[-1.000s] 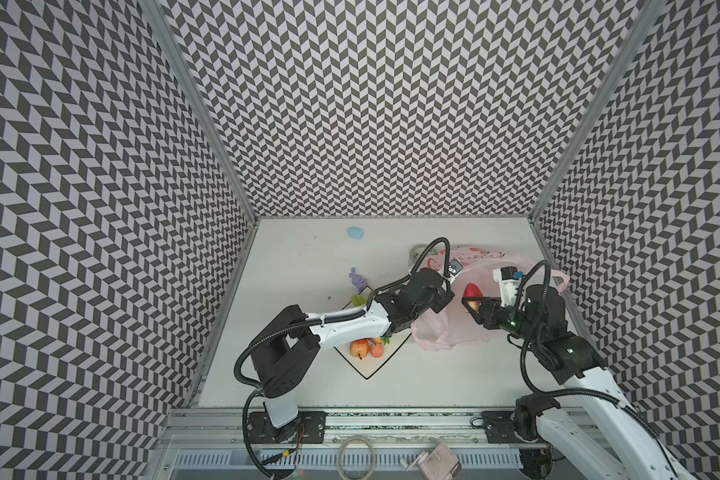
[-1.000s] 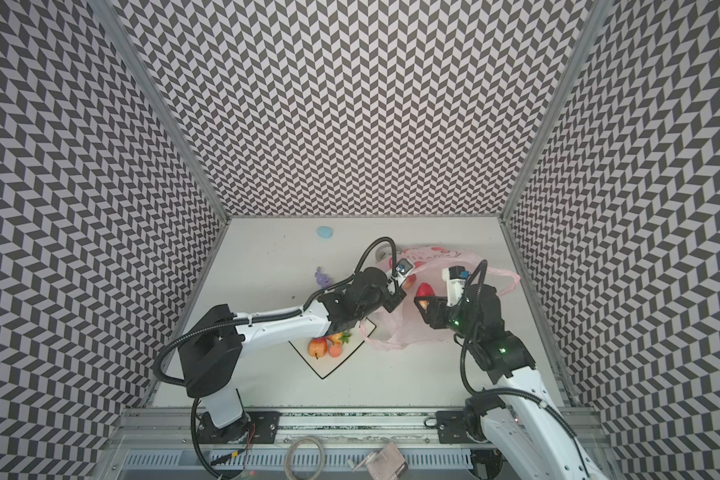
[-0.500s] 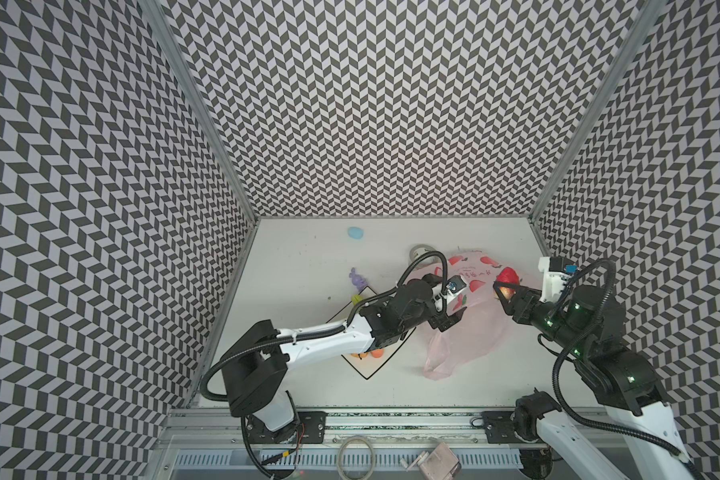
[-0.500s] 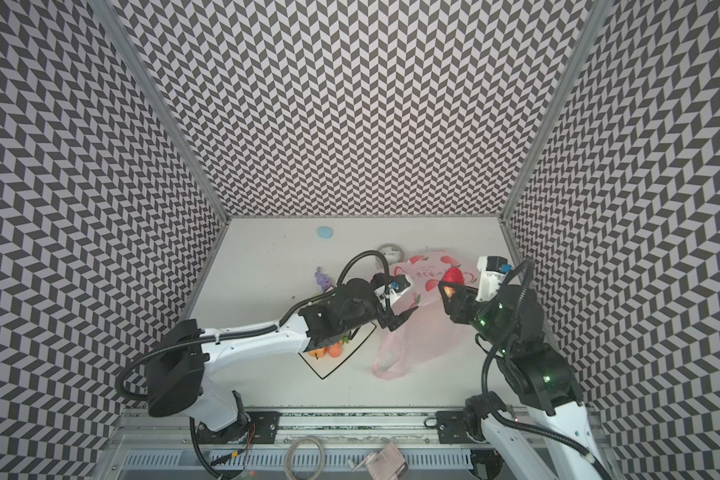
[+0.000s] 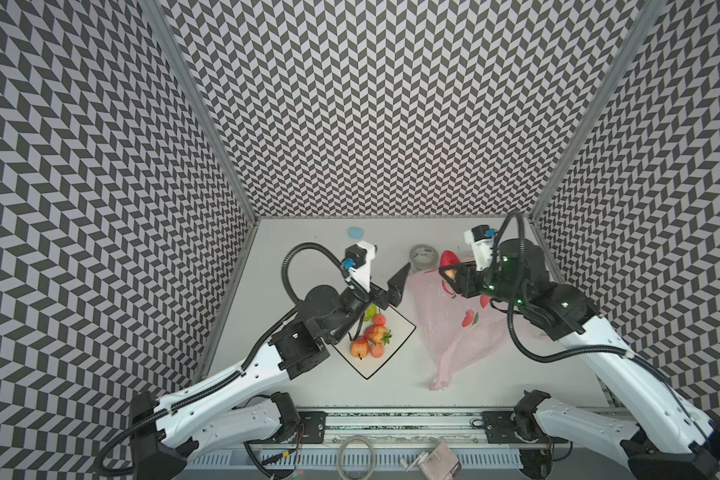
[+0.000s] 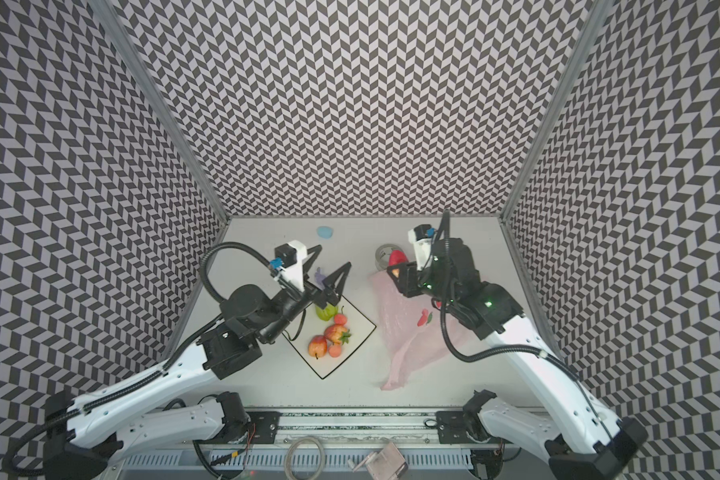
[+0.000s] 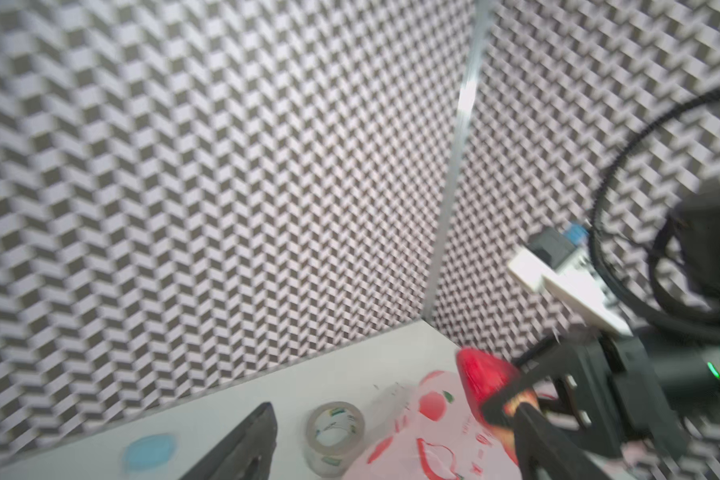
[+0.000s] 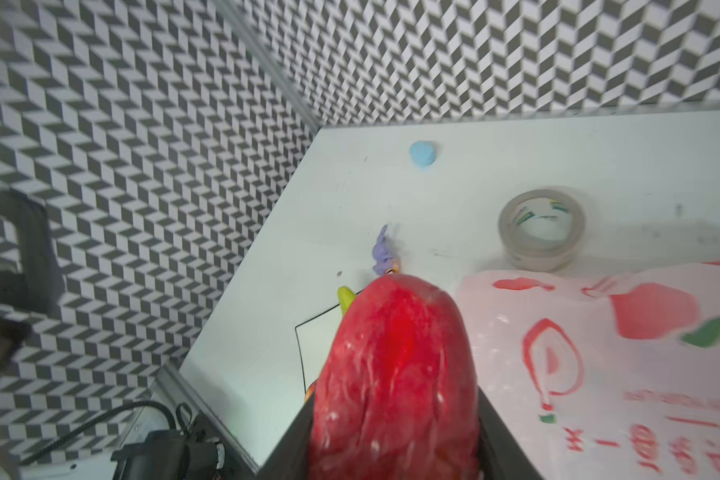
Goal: Take the fake fruits out of the plastic bag
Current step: 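Lift the strawberry out of the bag with the right gripper, then lower the strawberry onto the tray and open the right gripper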
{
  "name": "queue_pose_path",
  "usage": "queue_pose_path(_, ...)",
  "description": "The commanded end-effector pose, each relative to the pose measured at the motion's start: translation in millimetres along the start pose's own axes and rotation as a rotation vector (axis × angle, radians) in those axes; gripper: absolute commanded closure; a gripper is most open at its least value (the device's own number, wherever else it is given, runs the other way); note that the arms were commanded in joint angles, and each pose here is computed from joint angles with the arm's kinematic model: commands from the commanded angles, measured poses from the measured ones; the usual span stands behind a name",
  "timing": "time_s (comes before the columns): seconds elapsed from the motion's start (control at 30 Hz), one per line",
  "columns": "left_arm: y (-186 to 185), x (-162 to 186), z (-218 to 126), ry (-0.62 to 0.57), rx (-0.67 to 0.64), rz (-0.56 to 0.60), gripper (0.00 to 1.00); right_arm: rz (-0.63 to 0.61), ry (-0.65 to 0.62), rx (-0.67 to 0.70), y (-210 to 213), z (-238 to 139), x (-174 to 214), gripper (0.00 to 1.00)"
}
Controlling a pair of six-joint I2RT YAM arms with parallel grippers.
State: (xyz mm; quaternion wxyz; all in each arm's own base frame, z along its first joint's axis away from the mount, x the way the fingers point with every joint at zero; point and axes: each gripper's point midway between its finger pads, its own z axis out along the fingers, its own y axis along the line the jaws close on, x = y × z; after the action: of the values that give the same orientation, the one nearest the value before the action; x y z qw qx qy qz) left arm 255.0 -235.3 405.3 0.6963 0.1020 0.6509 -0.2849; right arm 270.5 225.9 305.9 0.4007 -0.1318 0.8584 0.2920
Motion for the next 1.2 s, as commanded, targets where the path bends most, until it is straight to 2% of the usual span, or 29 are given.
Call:
queue_pose_path(0.0,71.4,20.9,-17.4,0.058,-0.307,-0.179,0.13,-0.046,0.006,0.011,17.9,35.5,11.4,0.67)
queue_pose_path(0.1,93.3,27.7,-28.7,0.078,-0.374,-0.212,0.14,-0.012,0.127,0.076,14.6,80.2,55.9,0.66)
queue_pose_path(0.2,99.0,32.7,-35.2,0.1,-0.395,-0.224,0.14,0.025,0.254,0.124,9.5,120.4,99.1,0.66)
queue_pose_path(0.43,101.2,42.9,-43.9,0.149,-0.4,-0.223,0.14,0.082,0.332,0.235,-13.0,169.9,150.7,0.65)
queue_pose_path(0.63,98.8,48.5,-44.2,0.179,-0.385,-0.209,0.14,0.091,0.391,0.281,-25.5,184.2,175.4,0.62)
queue_pose_path(0.87,91.6,49.1,-35.0,0.192,-0.351,-0.189,0.14,0.09,0.415,0.267,-25.7,188.2,184.6,0.49)
queue_pose_path(1.03,86.8,47.8,-29.4,0.196,-0.328,-0.176,0.14,0.089,0.389,0.244,-18.8,180.4,173.5,0.37)
queue_pose_path(1.17,83.6,46.9,-26.5,0.196,-0.311,-0.17,0.14,0.085,0.354,0.219,-9.8,169.3,156.1,0.32)
